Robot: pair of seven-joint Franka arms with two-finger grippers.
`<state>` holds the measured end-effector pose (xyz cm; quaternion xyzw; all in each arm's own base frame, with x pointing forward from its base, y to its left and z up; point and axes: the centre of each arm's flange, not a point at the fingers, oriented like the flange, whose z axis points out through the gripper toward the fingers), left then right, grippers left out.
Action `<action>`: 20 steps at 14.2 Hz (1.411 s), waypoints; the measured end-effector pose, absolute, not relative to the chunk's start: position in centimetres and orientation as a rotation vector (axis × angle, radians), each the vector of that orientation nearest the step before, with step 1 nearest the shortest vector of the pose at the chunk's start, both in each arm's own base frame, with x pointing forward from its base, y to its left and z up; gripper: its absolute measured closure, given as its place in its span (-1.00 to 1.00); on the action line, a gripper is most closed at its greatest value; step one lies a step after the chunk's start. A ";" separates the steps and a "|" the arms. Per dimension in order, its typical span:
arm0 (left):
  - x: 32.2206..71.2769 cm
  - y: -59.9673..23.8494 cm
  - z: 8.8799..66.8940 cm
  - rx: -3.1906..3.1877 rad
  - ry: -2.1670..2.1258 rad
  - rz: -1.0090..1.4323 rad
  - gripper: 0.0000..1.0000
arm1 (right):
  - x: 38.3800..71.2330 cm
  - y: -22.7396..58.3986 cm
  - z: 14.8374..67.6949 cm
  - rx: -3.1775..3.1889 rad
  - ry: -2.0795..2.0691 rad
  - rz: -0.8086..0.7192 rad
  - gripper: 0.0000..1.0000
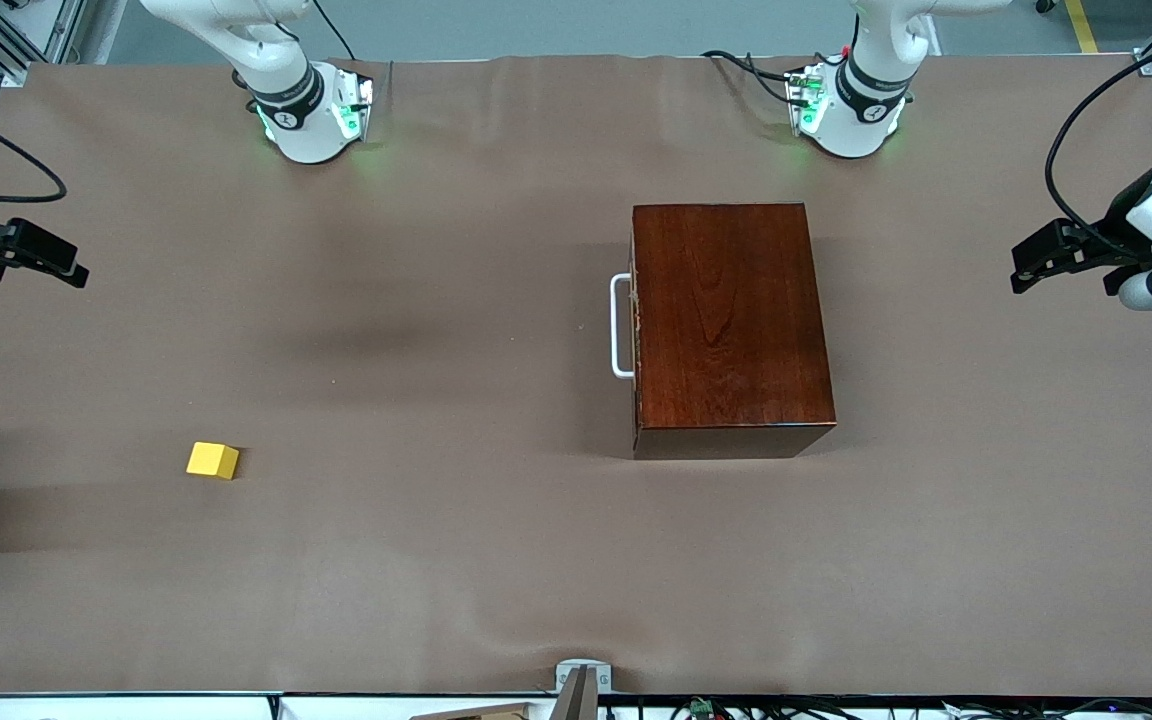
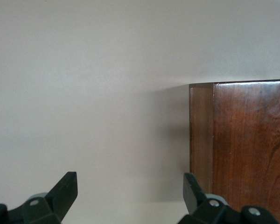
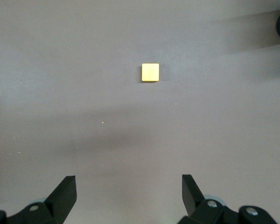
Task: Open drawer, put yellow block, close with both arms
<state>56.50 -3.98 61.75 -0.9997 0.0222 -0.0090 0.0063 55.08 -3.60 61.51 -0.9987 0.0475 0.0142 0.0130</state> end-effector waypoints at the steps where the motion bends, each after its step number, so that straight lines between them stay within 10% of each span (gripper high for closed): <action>1: 56.5 -4.0 61.7 -3.128 0.070 -0.028 -1.00 | 55.1 -3.5 61.5 -3.112 0.146 0.044 -1.00; 14: 56.4 -6.0 61.7 -3.137 0.083 -0.029 -1.00 | 55.2 -3.5 61.5 -3.112 0.146 0.040 -1.00; 20: 54.5 -22.6 60.5 -3.213 -0.180 0.018 -1.00 | 55.2 -3.6 61.3 -3.112 0.147 0.041 -1.00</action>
